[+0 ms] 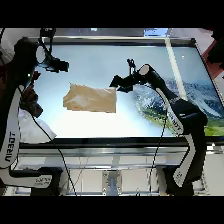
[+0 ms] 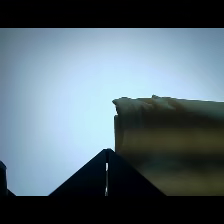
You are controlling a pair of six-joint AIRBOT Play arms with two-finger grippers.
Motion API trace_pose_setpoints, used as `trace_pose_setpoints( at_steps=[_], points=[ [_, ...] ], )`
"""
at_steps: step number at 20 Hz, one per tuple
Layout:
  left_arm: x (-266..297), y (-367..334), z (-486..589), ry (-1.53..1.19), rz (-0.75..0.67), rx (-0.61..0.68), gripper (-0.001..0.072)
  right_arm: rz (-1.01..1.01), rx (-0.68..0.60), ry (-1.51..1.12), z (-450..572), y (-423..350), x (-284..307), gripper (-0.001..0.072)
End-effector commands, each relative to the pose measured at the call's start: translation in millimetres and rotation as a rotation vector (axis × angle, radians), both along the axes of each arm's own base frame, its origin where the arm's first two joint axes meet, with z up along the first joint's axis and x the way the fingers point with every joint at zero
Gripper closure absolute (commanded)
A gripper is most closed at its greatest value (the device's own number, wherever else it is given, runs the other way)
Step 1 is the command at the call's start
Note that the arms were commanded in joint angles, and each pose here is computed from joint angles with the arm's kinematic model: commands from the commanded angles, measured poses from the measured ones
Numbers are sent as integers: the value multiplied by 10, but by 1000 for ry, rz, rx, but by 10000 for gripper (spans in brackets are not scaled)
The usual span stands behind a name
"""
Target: Fold the shirts.
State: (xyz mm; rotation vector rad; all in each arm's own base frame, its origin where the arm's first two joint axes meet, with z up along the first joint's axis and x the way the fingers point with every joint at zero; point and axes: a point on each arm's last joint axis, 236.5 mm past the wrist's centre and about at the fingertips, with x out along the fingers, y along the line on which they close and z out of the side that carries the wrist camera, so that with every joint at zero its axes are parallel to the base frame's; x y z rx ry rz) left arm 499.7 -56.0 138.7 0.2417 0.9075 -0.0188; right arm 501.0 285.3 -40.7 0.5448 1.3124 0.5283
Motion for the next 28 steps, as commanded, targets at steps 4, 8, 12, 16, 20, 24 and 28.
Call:
trace_pose_setpoints(
  at_steps=[4,8,12,16,20,24,28],
  points=[
    [21,-4,-42,-5,1,-3,696,25,27,142,-379,-16,-223,88],
    [23,-4,-41,-6,0,-2,696,10,109,163,-454,258,-230,90],
    [22,-4,-41,-6,0,-2,696,19,157,188,-517,533,-322,100],
    [21,-2,-42,-5,0,-1,696,42,239,168,-371,729,-340,664],
    [7,3,-52,5,-18,16,696,5,219,38,17,280,24,681],
    [10,1,-51,3,-18,14,696,-192,-163,-43,487,-1490,254,681],
    [7,-11,-54,4,-10,3,696,-448,-605,24,1159,-3635,-426,682]
  ],
)
